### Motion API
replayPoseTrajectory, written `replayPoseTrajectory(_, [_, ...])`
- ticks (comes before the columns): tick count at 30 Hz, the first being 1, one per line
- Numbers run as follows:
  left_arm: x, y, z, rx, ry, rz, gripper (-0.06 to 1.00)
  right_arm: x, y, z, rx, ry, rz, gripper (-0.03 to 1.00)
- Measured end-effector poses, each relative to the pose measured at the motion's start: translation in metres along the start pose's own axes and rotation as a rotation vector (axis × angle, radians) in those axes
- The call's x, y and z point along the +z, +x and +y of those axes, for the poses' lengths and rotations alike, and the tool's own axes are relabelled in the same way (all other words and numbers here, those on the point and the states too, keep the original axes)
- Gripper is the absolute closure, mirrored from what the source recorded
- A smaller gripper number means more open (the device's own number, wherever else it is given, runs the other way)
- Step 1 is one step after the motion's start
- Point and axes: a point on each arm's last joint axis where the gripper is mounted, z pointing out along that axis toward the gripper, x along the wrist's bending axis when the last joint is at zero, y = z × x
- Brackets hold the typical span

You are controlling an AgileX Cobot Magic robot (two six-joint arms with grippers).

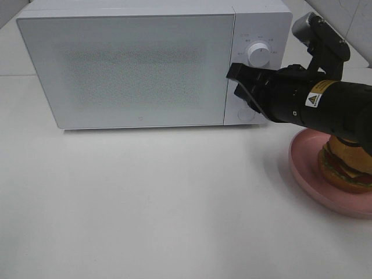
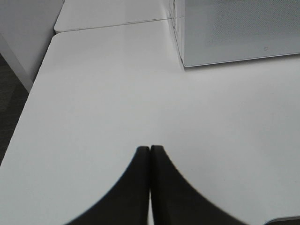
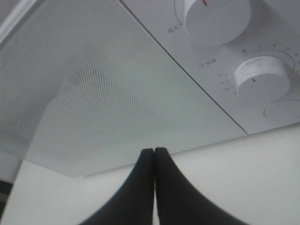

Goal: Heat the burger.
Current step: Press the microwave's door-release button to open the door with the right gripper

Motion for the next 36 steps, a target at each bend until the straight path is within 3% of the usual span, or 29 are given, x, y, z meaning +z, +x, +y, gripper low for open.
replayPoseTrajectory(10, [0.000,0.000,0.000,0.000,0.000,0.000,0.94,0.016,-0.006,-0.007,0.344,-0.037,0.045,0.97])
replayPoseTrajectory(13, [0.000,0.000,0.000,0.000,0.000,0.000,0.94,0.024,-0.014,-0.017,0.495,-0.008,0.011,0.97])
replayPoseTrajectory(15, [0.000,0.000,0.000,0.000,0.000,0.000,0.94,0.026,-0.016,-0.019,0.519,-0.002,0.003,0.97])
replayPoseTrajectory(20, [0.000,0.000,0.000,0.000,0.000,0.000,0.94,0.038,-0.033,-0.028,0.684,-0.056,-0.055,0.97])
replayPoseTrajectory(36, [0.000,0.000,0.000,0.000,0.000,0.000,0.94,0.052,-0.060,-0.043,0.825,-0.137,-0.179,0.97])
